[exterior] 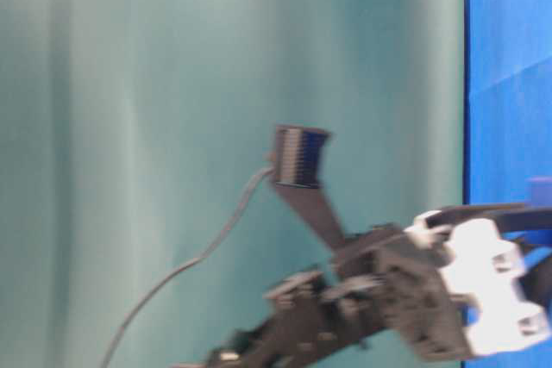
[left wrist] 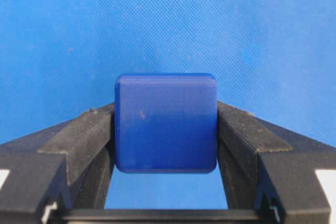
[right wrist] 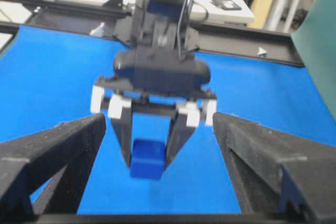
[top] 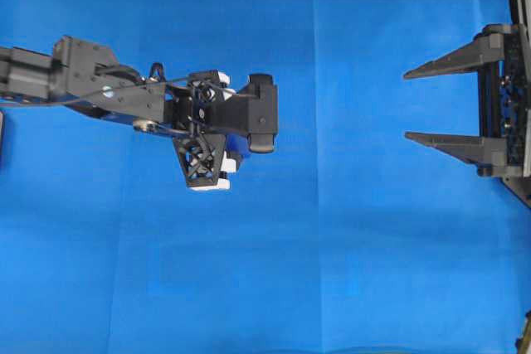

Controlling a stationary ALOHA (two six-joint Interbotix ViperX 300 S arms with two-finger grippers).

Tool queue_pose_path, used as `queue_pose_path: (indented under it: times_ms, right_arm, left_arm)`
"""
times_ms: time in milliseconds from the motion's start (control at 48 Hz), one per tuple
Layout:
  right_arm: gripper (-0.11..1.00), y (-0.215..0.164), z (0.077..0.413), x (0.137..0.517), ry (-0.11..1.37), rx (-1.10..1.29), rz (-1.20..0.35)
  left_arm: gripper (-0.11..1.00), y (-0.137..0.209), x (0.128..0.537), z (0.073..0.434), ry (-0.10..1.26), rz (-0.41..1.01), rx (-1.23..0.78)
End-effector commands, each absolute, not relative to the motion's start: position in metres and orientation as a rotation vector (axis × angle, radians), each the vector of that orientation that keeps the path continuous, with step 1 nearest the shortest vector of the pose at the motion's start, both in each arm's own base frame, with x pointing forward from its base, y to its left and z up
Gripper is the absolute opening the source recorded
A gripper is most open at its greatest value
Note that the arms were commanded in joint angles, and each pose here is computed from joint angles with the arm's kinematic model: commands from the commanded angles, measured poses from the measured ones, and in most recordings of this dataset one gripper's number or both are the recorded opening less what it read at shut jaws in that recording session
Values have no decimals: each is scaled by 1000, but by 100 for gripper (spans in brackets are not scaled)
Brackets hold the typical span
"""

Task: Handover the blue block to the right arm after grasping it with the left arm, then place it in the designated position.
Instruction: 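Lower the left gripper and close it on the blue cube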

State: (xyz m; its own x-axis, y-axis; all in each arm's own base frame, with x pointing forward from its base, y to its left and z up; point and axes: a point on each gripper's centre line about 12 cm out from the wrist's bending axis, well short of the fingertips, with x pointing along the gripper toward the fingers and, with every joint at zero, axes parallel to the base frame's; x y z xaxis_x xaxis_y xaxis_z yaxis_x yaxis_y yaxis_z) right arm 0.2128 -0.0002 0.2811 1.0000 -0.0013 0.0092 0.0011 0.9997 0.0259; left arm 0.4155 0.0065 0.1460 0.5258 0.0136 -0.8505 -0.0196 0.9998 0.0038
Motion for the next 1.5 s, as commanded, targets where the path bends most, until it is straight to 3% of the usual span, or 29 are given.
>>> queue_pose_path:
  times_ms: [0, 438, 833, 1479]
  right_arm:
    - [98, 0, 292, 216, -41, 26, -1]
    - [98, 0, 291, 216, -34, 26, -1]
    - [98, 0, 291, 216, -35, 26, -1]
    - [98, 0, 292, 218, -34, 26, -1]
  left_arm:
    - [49, 6, 418, 188, 942, 19, -4]
    - [49, 6, 418, 250, 992, 22, -2]
    - [49, 7, 408, 304, 920, 25, 4]
    - [49, 7, 404, 308, 917, 26, 7]
